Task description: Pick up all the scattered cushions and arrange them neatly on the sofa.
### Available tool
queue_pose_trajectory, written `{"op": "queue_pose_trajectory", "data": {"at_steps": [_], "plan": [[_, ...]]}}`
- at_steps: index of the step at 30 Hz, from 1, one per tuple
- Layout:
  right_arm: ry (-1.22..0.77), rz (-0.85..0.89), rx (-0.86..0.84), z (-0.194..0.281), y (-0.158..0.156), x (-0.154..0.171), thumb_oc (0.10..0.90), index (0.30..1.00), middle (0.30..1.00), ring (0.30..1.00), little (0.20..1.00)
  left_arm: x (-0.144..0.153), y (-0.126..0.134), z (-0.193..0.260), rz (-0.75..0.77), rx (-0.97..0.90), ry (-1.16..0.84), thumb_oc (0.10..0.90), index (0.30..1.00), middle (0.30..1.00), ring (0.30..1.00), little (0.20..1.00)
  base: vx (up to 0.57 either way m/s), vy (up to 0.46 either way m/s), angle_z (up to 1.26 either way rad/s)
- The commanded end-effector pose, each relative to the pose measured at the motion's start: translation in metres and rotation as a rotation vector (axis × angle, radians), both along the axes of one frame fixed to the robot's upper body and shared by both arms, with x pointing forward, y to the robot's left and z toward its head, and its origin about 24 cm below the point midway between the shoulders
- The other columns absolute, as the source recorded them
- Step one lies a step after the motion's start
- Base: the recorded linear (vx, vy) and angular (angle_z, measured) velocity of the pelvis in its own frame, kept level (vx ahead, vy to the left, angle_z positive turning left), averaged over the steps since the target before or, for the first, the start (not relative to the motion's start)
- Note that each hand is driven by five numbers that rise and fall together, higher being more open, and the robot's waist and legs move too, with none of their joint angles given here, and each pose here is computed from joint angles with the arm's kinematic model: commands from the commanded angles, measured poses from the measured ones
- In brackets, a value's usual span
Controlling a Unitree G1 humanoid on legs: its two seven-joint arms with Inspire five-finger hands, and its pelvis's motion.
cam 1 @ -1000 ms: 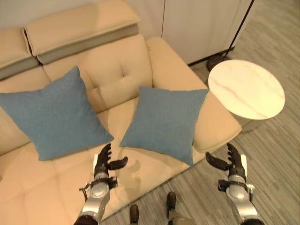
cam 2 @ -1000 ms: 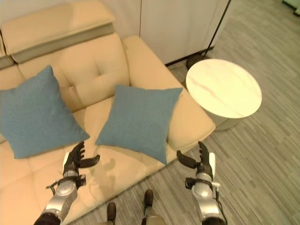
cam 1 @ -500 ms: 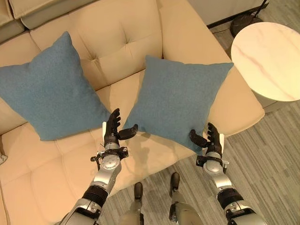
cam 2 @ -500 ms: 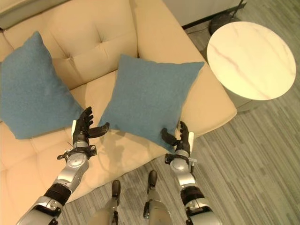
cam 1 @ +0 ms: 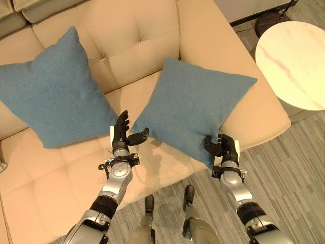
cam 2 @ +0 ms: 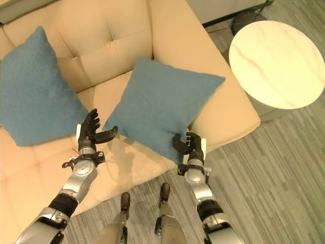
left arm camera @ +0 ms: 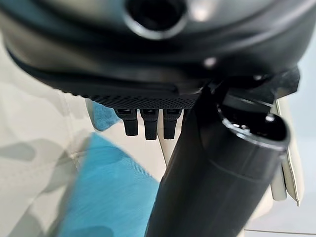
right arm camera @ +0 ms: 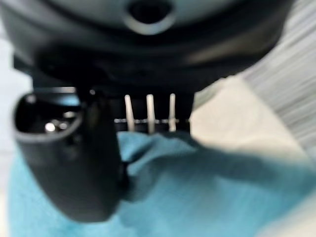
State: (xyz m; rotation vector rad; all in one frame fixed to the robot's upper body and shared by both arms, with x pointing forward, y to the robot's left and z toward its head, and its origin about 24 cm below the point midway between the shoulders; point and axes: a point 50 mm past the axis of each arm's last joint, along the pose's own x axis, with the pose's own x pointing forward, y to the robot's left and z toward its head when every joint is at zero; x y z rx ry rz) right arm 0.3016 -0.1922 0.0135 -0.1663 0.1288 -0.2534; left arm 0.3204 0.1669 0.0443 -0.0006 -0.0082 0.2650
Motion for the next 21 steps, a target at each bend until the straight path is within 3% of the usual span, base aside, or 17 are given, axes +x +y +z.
{"op": "queue_pose_trajectory", "data": {"at_steps": [1,21], "plan": [[-0.195,0.059,0.005,0.031,0.005,0.001,0.4,0.3,0.3,0.3,0.3,0.007,0.011,0.036,-0.003,0.032,-0.194,0.8,0.9,0.9,0.9,0.9,0.0,-0.006,0.04],[-0.156,-0.033,-0.071,0.021,-0.062,-0.056,0.4,0.3,0.3,0.3,0.3,-0.006,0.059,0.02,0.17,0.059,-0.108,0.8,0.9,0.9,0.9,0.9,0.0,-0.003,-0.03]]}}
